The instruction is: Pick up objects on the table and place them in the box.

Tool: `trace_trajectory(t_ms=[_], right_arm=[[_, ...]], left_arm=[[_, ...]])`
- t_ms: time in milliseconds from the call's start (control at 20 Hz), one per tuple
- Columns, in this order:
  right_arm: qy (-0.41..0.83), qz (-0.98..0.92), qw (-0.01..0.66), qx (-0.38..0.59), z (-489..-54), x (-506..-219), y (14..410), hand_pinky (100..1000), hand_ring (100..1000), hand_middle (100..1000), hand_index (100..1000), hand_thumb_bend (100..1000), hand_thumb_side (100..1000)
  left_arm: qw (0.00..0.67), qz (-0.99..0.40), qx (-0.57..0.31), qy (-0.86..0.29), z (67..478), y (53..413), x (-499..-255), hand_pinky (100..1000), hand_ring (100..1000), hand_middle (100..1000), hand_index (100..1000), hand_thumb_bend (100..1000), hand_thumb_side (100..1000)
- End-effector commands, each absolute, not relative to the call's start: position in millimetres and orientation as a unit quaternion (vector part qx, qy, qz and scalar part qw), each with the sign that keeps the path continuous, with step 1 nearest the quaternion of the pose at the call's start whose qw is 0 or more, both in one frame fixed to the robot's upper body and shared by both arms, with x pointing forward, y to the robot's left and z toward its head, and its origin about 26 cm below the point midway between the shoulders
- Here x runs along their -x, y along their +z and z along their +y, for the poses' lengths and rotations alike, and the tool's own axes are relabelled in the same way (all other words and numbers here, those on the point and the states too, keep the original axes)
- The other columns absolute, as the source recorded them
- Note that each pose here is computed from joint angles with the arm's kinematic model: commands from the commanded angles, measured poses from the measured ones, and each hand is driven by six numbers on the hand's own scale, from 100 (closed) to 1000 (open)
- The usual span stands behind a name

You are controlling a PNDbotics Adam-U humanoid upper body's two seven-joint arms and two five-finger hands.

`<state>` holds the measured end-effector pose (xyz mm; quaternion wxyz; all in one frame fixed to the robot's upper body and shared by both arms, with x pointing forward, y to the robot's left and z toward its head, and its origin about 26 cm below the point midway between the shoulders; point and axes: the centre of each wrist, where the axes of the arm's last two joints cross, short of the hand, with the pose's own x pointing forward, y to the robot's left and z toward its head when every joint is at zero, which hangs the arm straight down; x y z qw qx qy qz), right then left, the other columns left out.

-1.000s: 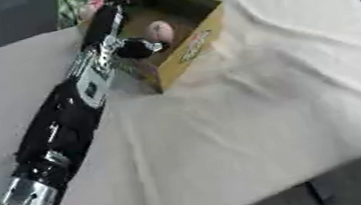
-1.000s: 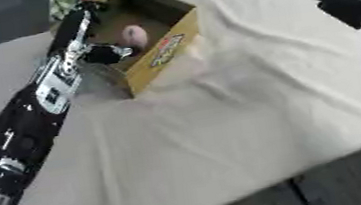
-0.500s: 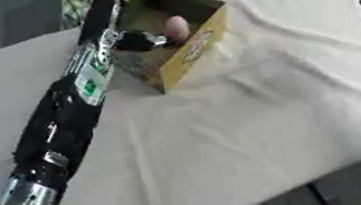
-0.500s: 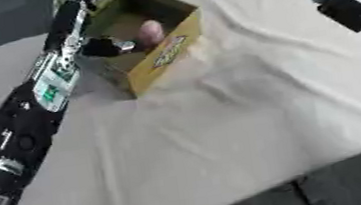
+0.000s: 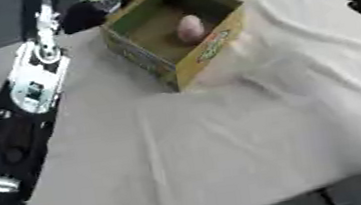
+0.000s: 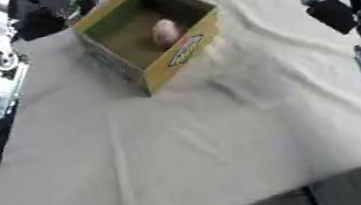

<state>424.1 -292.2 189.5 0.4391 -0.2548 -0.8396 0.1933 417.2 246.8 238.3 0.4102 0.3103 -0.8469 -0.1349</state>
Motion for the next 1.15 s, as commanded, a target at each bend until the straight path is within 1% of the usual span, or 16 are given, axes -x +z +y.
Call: trace_trajectory(t_ms=[50,300,350,400,500,550,600,700,750,800,950,1000,1050,1100,1150], right_arm=[[0.184,-0.848,0.417,0.272,-303,-420,208,752,906,709,903,100,538],[0.18,-0.848,0.417,0.272,-304,-418,208,751,907,709,904,100,541],[0.179,-0.848,0.418,0.273,-305,-418,208,751,907,708,905,100,524],[0.177,-0.848,0.418,0.274,-306,-418,208,751,907,708,905,100,541],[0.175,-0.847,0.419,0.276,-307,-417,208,751,908,708,905,100,542],[0.174,-0.847,0.42,0.277,-308,-417,207,751,908,708,905,100,543],[0.173,-0.847,0.42,0.277,-308,-417,207,751,908,708,905,100,543],[0.173,-0.847,0.42,0.276,-309,-417,207,751,908,708,906,100,543],[0.173,-0.847,0.421,0.277,-309,-417,207,750,908,708,906,100,542],[0.172,-0.846,0.421,0.277,-309,-417,207,750,908,708,906,100,542],[0.171,-0.846,0.421,0.278,-310,-417,207,750,908,708,906,100,542],[0.171,-0.846,0.422,0.278,-310,-417,207,750,908,708,906,100,542],[0.171,-0.846,0.422,0.278,-310,-417,207,751,908,708,906,100,542],[0.17,-0.846,0.422,0.279,-310,-417,207,750,908,708,906,100,542],[0.17,-0.846,0.422,0.279,-311,-417,207,750,908,708,907,100,542]], left_arm=[[0.398,-0.863,-0.299,-0.085,268,256,-395,467,567,521,678,708,387],[0.429,-0.859,-0.278,-0.026,297,234,-367,443,525,442,659,638,341],[0.434,-0.856,-0.28,-0.013,302,229,-363,434,513,422,653,495,323],[0.44,-0.853,-0.282,-0.001,307,223,-358,433,511,414,651,611,308],[0.451,-0.845,-0.287,0.019,315,214,-351,421,494,378,639,584,266],[0.457,-0.84,-0.29,0.029,318,209,-348,411,481,349,629,571,229],[0.463,-0.835,-0.294,0.039,321,204,-346,404,472,327,622,578,208],[0.474,-0.826,-0.3,0.054,325,195,-342,387,448,269,606,641,154],[0.479,-0.822,-0.302,0.06,327,191,-341,379,438,237,600,656,134],[0.483,-0.818,-0.305,0.069,329,188,-340,372,430,205,593,725,127],[0.486,-0.812,-0.309,0.089,332,183,-338,365,420,182,591,770,119],[0.487,-0.811,-0.31,0.094,333,182,-338,363,418,176,591,791,124],[0.487,-0.811,-0.309,0.098,333,181,-337,359,411,157,585,830,144],[0.487,-0.811,-0.309,0.105,334,180,-337,354,405,141,579,838,157],[0.486,-0.81,-0.308,0.111,334,180,-336,350,402,136,576,855,148]])
